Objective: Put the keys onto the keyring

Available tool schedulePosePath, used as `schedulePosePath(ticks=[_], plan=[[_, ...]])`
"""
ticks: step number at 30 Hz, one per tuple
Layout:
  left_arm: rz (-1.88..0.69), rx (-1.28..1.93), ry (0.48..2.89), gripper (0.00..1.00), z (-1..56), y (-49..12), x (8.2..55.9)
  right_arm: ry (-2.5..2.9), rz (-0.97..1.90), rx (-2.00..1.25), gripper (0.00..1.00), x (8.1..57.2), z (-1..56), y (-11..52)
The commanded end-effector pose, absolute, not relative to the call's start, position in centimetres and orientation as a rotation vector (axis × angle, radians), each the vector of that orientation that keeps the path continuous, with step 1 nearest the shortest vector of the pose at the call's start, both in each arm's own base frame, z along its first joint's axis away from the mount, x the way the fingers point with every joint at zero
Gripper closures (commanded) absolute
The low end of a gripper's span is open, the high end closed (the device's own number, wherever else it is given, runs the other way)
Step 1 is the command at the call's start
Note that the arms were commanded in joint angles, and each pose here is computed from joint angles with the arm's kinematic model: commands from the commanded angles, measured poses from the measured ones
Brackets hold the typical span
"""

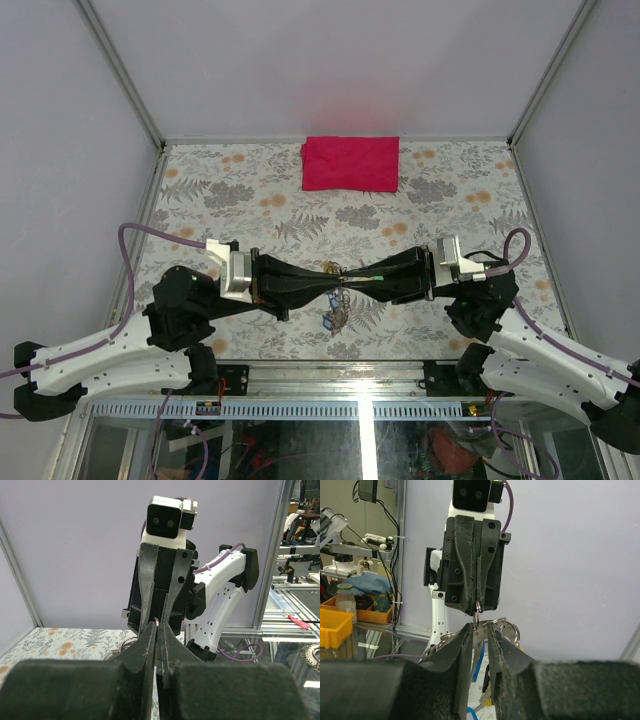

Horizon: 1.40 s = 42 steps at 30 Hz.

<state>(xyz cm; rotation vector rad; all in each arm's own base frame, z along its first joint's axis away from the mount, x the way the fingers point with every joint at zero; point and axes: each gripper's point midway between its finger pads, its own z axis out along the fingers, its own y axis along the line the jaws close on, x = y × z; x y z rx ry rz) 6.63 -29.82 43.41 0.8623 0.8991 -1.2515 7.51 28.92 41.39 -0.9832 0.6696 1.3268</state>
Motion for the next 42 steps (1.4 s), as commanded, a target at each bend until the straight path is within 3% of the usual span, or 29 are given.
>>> schedulePosePath(ticks=[1, 4, 8, 13, 22, 42], plan=[[-1.273, 0.802, 0.779, 1.0, 47.0, -28.6, 6.0, 0.554, 1.334, -0.967, 0.77, 6.3, 44.1, 28.0], [-1.274, 0.803, 0.78, 1.0, 47.0, -28.7, 5.9, 0.554, 1.336, -0.971, 0.83, 6.3, 44.0, 28.0], [-1.275, 0.807, 0.783, 1.0, 46.9, -28.8, 5.9, 0.556, 1.345, -0.981, 1.0, 6.1, 43.9, 28.1], [-1.255, 0.815, 0.811, 0.99, 46.4, -28.8, 6.3, 0.6, 1.324, -0.99, 1.0, 6.5, 43.6, 28.1], [-1.157, 0.882, 0.962, 0.67, 43.9, -28.1, 7.2, 0.988, 1.088, -1.088, 1.0, 9.4, 40.6, 27.1], [-1.058, 1.023, 1.181, 0.64, 37.7, -30.8, 8.9, 1.769, 0.801, -1.375, 1.0, 10.6, 32.4, 22.8]])
